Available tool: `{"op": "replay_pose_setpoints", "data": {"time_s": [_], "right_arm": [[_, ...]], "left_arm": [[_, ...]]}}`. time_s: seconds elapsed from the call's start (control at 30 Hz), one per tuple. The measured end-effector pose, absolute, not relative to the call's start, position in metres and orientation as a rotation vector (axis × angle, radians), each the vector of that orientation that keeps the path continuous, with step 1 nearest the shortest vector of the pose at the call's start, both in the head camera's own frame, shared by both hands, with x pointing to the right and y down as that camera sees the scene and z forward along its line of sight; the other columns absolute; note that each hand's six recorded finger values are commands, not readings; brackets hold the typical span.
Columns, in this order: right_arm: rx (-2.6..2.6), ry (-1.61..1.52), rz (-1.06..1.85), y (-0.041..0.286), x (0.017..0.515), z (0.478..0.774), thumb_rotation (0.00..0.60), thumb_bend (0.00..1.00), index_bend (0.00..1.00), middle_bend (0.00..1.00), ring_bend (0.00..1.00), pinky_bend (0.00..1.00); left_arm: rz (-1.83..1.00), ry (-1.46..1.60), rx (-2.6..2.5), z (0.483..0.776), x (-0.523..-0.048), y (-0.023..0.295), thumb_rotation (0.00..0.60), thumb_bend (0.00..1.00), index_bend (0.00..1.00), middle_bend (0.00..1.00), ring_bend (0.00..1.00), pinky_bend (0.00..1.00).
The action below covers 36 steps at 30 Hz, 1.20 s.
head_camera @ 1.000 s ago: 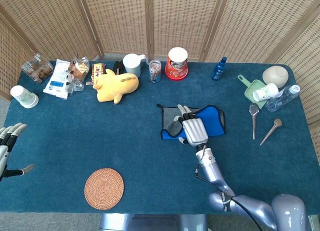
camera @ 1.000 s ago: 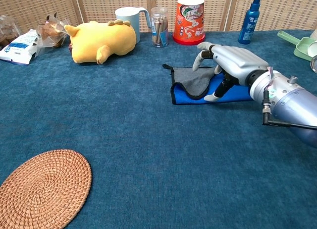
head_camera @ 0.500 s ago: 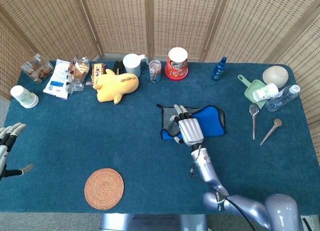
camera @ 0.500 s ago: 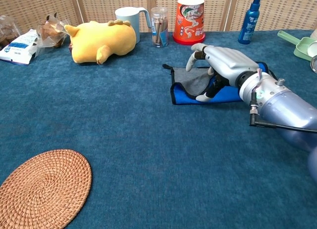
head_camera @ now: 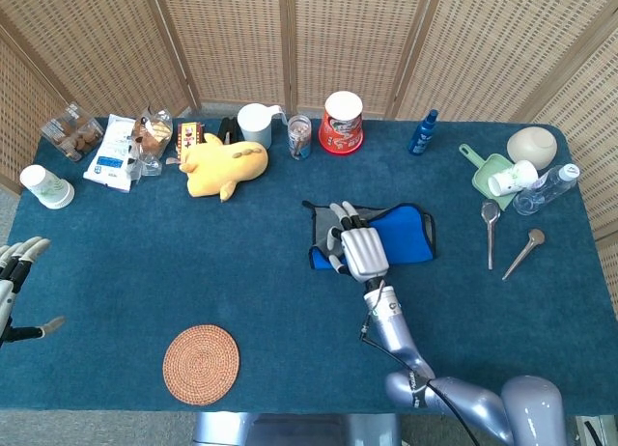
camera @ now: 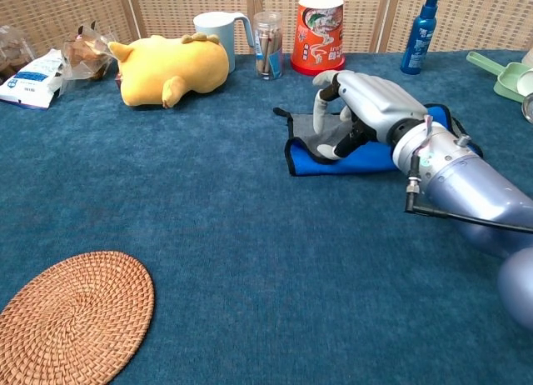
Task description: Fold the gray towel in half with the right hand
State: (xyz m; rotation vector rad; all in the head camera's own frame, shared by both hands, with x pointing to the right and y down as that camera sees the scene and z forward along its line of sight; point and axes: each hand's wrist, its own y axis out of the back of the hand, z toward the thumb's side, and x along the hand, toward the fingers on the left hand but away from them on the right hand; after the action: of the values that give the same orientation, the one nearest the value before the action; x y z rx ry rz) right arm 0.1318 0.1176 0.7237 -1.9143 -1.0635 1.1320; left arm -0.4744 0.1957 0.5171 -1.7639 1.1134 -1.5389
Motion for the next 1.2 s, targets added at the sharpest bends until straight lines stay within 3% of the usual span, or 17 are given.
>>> {"op": "replay_pose_setpoints", "data": {"time_s": [0.2,0.3,0.4,0.63,0.97,1.2], "right_arm": [[-1.923,-1.058,1.136,0.121,0.129,0.727,0.6,0.3,0.56,0.15,0.08,0.34],[-1.941,-1.054,1.137,0.125,0.129,0.727,0.6,0.33,0.41,0.12,0.07,0.34],[-1.963,-1.042,1.128,0.128,0.127,0.725,0.6,0.28,0.28,0.1,0.06,0.34],[-1.973,-1.009,1.11,0.131,0.121,0.718,0.6,0.26,0.16,0.09,0.04,0.34],[-1.957,-0.999,1.169,0.129,0.124,0.728,0.6,0.19,0.15,0.06,0.01,0.31],[-1.944,-1.024,1.175,0.122,0.121,0.728,0.6,0.21,0.25,0.07,0.01,0.31]], "left_arm": [[-1.538,1.118,-1.765,0.516,-0.475,0.196,0.6,0.11,0.0,0.0,0.0,0.0],[-1.538,1.123,-1.766,0.516,-0.476,0.195,0.6,0.11,0.0,0.0,0.0,0.0],[-1.538,1.118,-1.769,0.516,-0.476,0.195,0.6,0.11,0.0,0.0,0.0,0.0],[-1.535,1.114,-1.772,0.516,-0.475,0.196,0.6,0.11,0.0,0.0,0.0,0.0],[-1.537,1.116,-1.774,0.517,-0.476,0.195,0.6,0.11,0.0,0.0,0.0,0.0],[-1.538,1.119,-1.775,0.517,-0.476,0.194,0.6,0.11,0.0,0.0,0.0,0.0]]}}
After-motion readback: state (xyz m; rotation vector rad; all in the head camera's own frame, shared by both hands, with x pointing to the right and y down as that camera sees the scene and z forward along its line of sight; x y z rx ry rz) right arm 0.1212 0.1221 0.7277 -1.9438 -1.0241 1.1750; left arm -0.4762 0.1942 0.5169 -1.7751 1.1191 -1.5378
